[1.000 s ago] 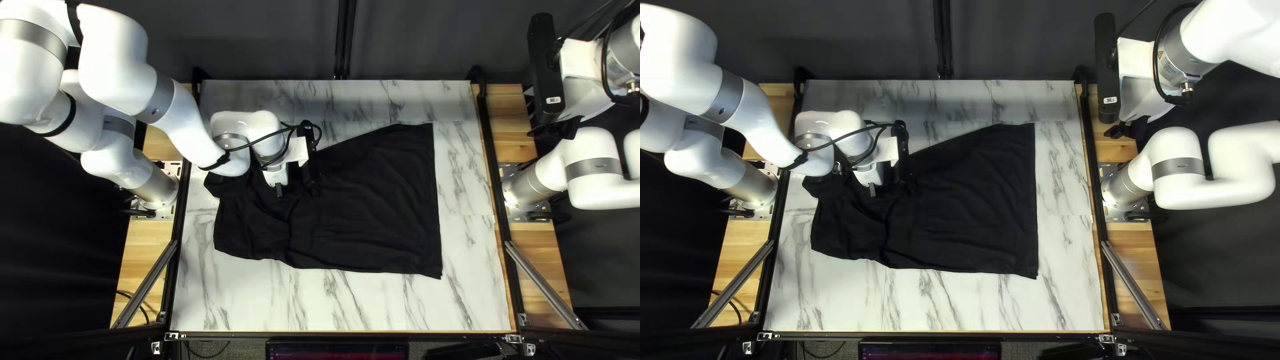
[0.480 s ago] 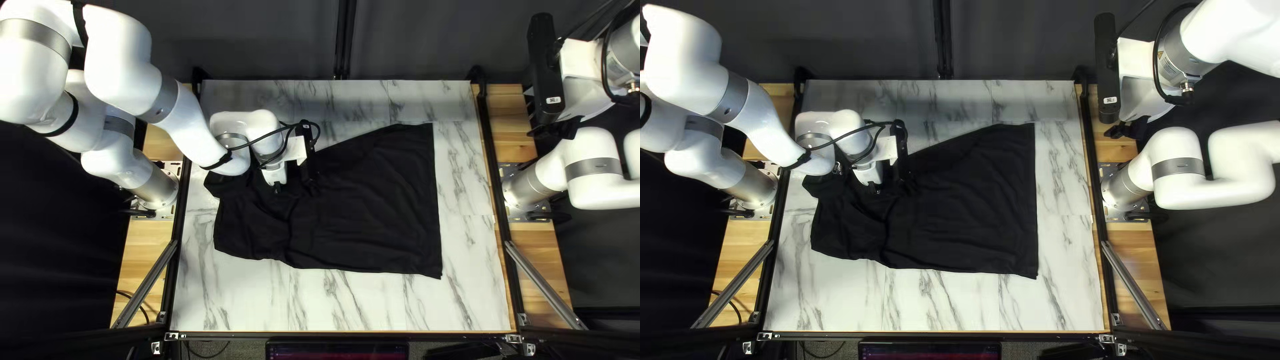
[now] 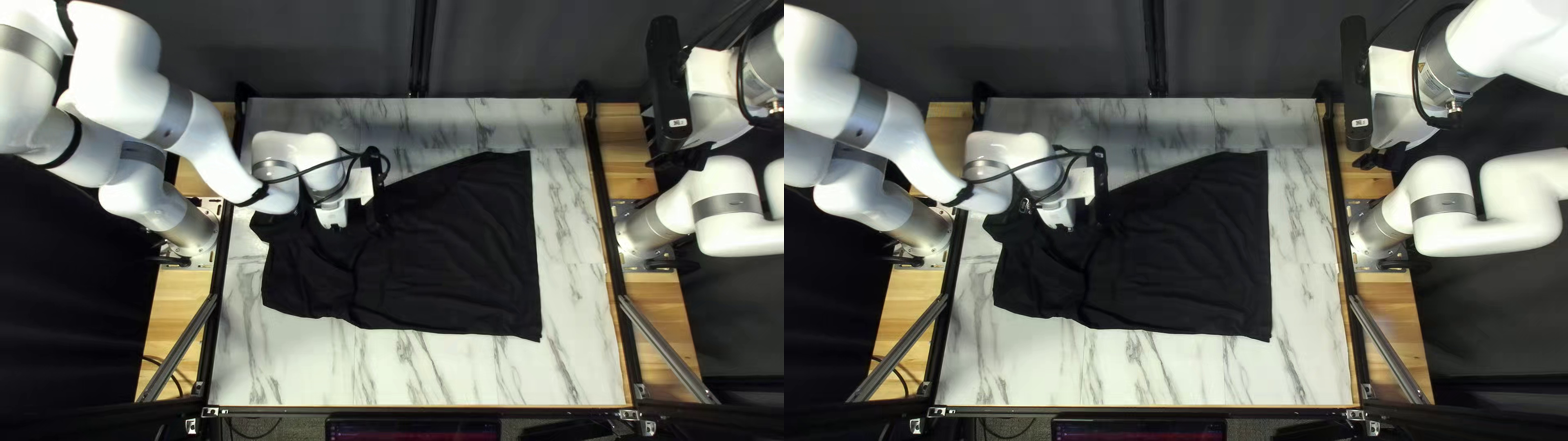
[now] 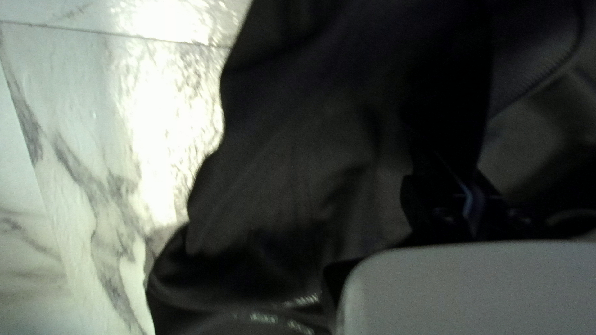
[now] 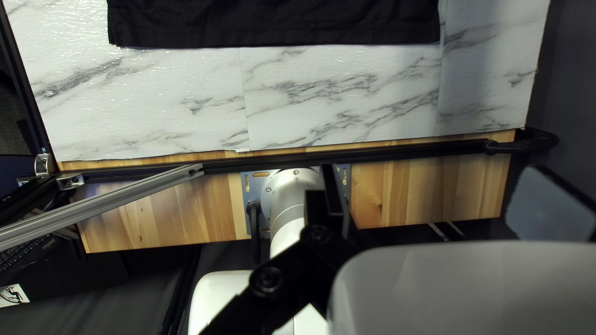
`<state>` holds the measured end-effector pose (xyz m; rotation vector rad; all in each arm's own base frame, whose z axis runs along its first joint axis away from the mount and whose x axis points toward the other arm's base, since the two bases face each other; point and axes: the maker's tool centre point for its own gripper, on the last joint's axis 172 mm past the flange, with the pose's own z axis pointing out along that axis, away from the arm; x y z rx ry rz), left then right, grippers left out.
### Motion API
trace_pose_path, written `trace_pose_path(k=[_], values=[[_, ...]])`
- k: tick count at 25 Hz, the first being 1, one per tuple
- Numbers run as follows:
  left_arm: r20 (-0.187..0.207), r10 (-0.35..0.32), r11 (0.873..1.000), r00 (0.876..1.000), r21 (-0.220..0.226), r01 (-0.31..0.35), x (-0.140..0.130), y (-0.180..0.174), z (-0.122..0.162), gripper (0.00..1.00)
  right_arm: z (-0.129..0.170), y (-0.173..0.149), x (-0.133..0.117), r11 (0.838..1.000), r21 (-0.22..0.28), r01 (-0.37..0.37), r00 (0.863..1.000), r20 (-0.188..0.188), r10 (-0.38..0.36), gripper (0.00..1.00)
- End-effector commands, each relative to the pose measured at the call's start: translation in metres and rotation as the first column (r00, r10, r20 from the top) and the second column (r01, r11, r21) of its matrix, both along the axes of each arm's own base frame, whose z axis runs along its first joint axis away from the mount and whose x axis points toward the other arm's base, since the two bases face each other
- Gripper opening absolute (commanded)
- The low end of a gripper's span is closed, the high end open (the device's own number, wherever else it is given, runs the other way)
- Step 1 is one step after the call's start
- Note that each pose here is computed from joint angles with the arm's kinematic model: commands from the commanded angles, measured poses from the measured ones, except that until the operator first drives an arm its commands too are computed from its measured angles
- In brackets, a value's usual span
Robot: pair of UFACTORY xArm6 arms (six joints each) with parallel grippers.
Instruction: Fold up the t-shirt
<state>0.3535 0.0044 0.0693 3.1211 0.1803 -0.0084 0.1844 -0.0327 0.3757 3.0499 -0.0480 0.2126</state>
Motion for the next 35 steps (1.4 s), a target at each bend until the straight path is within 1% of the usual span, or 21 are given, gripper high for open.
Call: trace_pose_path(k=[1, 2, 5, 6, 7, 8, 10, 11, 12, 13, 15, 16, 19, 22, 25, 27, 28, 30, 32, 33, 35], values=[[-0.044, -0.040, 0.999, 0.998, 0.034, 0.041, 0.007, -0.033, 0.023, 0.05, 0.000, 0.000, 0.000, 1.000, 0.000, 0.000, 1.000, 0.000, 0.000, 1.00], [-0.055, -0.046, 0.998, 0.997, 0.039, 0.048, 0.008, -0.039, 0.025, 0.05, 0.000, 0.000, 0.000, 1.000, 0.000, 0.000, 1.000, 0.000, 0.000, 1.00], [-0.124, -0.070, 0.995, 0.990, 0.065, 0.078, 0.013, -0.063, 0.029, 0.06, 0.000, 0.000, 0.000, 1.000, 0.000, 0.000, 1.000, 0.000, 0.000, 1.00], [-0.165, -0.078, 0.993, 0.983, 0.077, 0.091, 0.016, -0.074, 0.029, 0.07, 0.000, 0.000, 0.000, 1.000, 0.000, 0.000, 1.000, 0.000, 0.000, 1.00], [-0.187, -0.082, 0.992, 0.979, 0.083, 0.098, 0.017, -0.079, 0.028, 0.10, 0.000, 0.000, 0.000, 1.000, 0.000, 0.000, 1.000, 0.000, 0.000, 1.00], [-0.226, -0.091, 0.989, 0.970, 0.091, 0.114, 0.021, -0.091, 0.026, 0.13, 0.000, 0.000, 0.000, 1.000, 0.000, 0.000, 1.000, 0.000, 0.000, 1.00], [-0.283, -0.107, 0.986, 0.953, 0.096, 0.139, 0.026, -0.105, 0.020, 0.48, 0.000, 0.000, 0.000, 1.000, 0.000, 0.000, 1.000, 0.000, 0.000, 1.00], [-0.292, -0.110, 0.985, 0.950, 0.096, 0.143, 0.026, -0.107, 0.019, 0.58, 0.000, 0.000, 0.000, 1.000, 0.000, 0.000, 1.000, 0.000, 0.000, 1.00], [-0.324, -0.119, 0.983, 0.939, 0.095, 0.157, 0.028, -0.111, 0.015, 0.69, 0.000, 0.000, 0.000, 1.000, 0.000, 0.000, 1.000, 0.000, 0.000, 1.00], [-0.348, -0.126, 0.981, 0.929, 0.092, 0.168, 0.029, -0.113, 0.013, 0.85, 0.000, 0.000, 0.000, 1.000, 0.000, 0.000, 1.000, 0.000, 0.000, 1.00], [-0.368, -0.132, 0.980, 0.920, 0.089, 0.177, 0.026, -0.113, 0.015, 1.00, 0.000, 0.000, 0.000, 1.000, 0.000, 0.000, 1.000, 0.000, 0.000, 1.00], [-0.372, -0.134, 0.980, 0.918, 0.090, 0.180, 0.023, -0.113, 0.019, 1.00, 0.000, 0.000, 0.000, 1.000, 0.000, 0.000, 1.000, 0.000, 0.000, 1.00], [-0.376, -0.138, 0.978, 0.916, 0.093, 0.186, 0.020, -0.112, 0.030, 1.00, 0.000, 0.000, 0.000, 1.000, 0.000, 0.000, 1.000, 0.000, 0.000, 1.00], [-0.370, -0.138, 0.977, 0.919, 0.101, 0.187, 0.020, -0.103, 0.040, 1.00, 0.000, 0.000, 0.000, 1.000, 0.000, 0.000, 1.000, 0.000, 0.000, 1.00], [-0.340, -0.123, 0.980, 0.932, 0.106, 0.168, 0.029, -0.082, 0.042, 1.00, 0.000, 0.000, 0.000, 1.000, 0.000, 0.000, 1.000, 0.000, 0.000, 1.00], [-0.310, -0.090, 0.985, 0.946, 0.110, 0.130, 0.037, -0.069, 0.037, 1.00, 0.000, 0.000, 0.000, 1.000, 0.000, 0.000, 1.000, 0.000, 0.000, 1.00], [-0.286, -0.053, 0.990, 0.957, 0.112, 0.089, 0.041, -0.062, 0.034, 1.00, 0.000, 0.000, 0.000, 1.000, 0.000, 0.000, 1.000, 0.000, 0.000, 1.00], [-0.249, 0.007, 0.993, 0.968, 0.115, 0.022, 0.045, -0.053, 0.028, 1.00, 0.000, 0.000, 0.000, 1.000, 0.000, 0.000, 1.000, 0.000, 0.000, 1.00], [-0.217, 0.061, 0.992, 0.974, 0.122, -0.035, 0.048, -0.049, 0.022, 1.00, 0.000, 0.000, 0.000, 1.000, 0.000, 0.000, 1.000, 0.000, 0.000, 1.00], [-0.188, 0.097, 0.989, 0.977, 0.126, -0.073, 0.051, -0.047, 0.016, 1.00, 0.000, 0.000, 0.000, 1.000, 0.000, 0.000, 1.000, 0.000, 0.000, 1.00], [-0.149, 0.125, 0.986, 0.981, 0.124, -0.107, 0.058, -0.045, 0.008, 1.00, 0.000, 0.000, 0.000, 1.000, 0.000, 0.000, 1.000, 0.000, 0.000, 1.00]])
